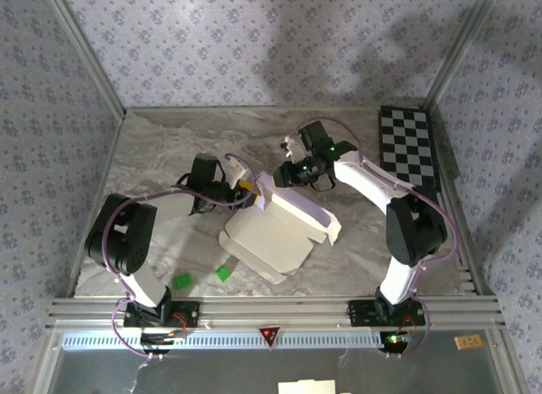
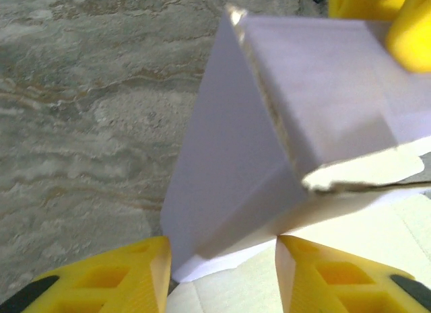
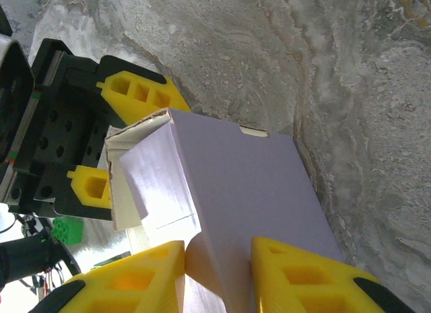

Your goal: Fold the paper box

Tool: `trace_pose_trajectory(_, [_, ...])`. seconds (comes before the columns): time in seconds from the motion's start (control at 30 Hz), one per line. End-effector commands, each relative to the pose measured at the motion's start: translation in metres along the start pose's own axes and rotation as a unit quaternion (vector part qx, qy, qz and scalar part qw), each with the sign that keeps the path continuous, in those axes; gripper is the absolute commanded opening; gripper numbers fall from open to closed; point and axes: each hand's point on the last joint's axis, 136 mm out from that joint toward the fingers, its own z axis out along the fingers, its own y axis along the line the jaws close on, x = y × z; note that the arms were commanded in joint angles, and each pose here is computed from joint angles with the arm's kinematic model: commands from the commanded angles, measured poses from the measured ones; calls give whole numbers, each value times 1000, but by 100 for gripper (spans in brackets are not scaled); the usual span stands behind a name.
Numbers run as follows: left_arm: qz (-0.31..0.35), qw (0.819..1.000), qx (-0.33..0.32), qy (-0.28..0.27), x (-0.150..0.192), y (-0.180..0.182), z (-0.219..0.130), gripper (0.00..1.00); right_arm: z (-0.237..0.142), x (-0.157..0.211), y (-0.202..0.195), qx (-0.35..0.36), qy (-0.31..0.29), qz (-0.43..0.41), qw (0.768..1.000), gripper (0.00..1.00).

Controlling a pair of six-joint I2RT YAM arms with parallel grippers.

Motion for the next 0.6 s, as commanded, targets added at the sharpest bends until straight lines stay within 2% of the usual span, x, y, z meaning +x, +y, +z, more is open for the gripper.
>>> trace_pose_trajectory(0.0, [39,999,35,-12,-16,-12,9,41,12,14,-13,7,34,26,999,31])
trace_pose_trajectory(0.3, [41,999,22,12,-5,-9,24,28,9,11,-12,-13,30,37,999,31])
trace_pose_trajectory(0.47, [43,999,1,9,-3,-4,25,17,8,9,-10,-23,28,44,998,37])
trace_pose_trajectory(0.57, [44,999,-11,8,-2,-1,25,14,7,7,-8,-28,27,44,998,41])
